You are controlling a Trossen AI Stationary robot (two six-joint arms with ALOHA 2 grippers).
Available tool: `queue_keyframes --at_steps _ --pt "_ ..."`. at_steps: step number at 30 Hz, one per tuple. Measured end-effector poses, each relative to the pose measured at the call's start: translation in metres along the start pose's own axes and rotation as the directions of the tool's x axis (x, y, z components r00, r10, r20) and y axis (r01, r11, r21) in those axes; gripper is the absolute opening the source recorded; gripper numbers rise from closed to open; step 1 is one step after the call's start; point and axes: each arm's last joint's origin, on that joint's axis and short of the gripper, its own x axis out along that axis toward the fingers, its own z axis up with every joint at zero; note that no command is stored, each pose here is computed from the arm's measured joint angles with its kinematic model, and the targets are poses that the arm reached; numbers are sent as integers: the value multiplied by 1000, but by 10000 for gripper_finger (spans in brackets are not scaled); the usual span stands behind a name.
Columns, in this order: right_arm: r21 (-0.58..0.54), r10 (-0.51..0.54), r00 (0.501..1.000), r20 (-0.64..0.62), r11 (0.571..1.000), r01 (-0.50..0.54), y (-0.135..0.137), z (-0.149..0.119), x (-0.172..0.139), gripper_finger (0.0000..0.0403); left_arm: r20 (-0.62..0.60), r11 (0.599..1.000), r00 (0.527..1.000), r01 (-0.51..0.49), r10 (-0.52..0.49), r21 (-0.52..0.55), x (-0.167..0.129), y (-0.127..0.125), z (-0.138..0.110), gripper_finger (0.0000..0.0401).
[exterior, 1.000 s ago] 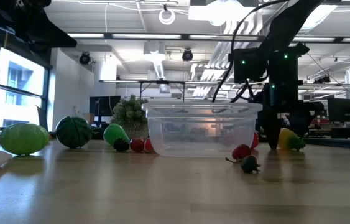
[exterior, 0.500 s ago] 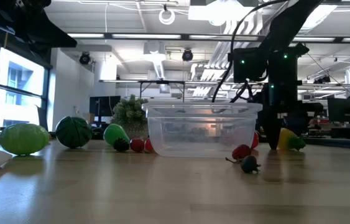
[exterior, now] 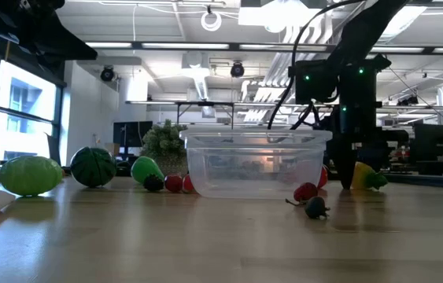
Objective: Pick and placing Produce into tupperware
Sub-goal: Put the yellow pineapple into the transparent bin
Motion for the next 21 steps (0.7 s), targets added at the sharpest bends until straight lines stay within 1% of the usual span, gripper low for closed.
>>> queue_keyframes --at_steps 5,12,18,21 --pt "-20 11 1000 1 1000 -11 -1 0 -2 205 0 1000 1000 0 0 0 0 0 0 1" --pt "-27 85 996 3 996 -85 -4 -1 -19 205 0 1000 1000 0 0 0 0 0 0 1" --pt "-23 208 978 28 978 -208 -11 -3 -46 205 0 1000 1000 0 0 0 0 0 0 1" --pt "-54 300 951 78 954 -296 -15 -6 -65 205 0 1000 1000 -1 1 0 0 0 0 1"
